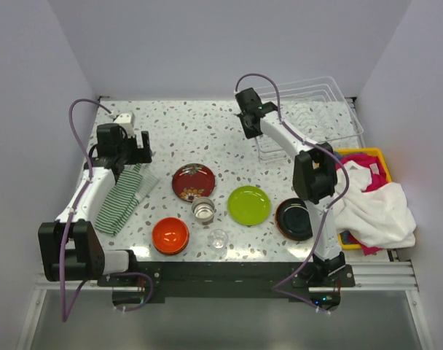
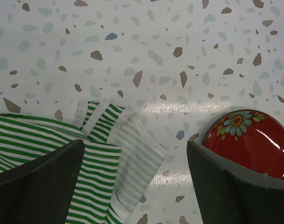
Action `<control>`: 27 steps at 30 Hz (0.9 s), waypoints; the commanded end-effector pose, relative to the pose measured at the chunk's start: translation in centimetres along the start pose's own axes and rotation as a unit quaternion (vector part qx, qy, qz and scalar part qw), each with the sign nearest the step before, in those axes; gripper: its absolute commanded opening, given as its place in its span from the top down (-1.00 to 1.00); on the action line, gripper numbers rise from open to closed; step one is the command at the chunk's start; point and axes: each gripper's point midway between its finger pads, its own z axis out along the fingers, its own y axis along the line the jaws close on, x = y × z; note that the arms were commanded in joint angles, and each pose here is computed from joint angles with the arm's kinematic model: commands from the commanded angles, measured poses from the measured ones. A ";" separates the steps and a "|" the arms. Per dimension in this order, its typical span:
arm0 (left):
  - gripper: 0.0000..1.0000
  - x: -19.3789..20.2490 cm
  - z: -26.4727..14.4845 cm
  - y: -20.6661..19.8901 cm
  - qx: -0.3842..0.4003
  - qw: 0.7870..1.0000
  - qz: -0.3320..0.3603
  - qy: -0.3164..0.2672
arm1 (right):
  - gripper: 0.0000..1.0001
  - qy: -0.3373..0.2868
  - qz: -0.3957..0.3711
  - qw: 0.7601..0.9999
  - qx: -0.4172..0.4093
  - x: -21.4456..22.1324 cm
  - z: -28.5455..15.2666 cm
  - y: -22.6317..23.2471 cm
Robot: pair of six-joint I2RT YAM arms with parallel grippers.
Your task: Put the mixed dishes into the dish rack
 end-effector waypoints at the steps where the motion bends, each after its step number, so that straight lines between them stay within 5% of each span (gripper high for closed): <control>1: -0.92 -1.2 -1.1 0.1 -0.002 0.999 -0.001 -0.035 | 1.00 -0.002 -0.040 0.999 -0.032 0.4 -3.5 0.4; 11: -0.89 -0.2 -1.3 0.5 -0.010 0.999 0.021 -0.023 | 1.00 0.067 -0.153 0.970 -0.175 7.5 -9.2 4.4; 27: -0.84 2.4 -1.1 0.3 0.004 0.999 0.037 -0.007 | 1.00 0.109 -0.344 0.876 -0.320 15.3 -11.4 5.6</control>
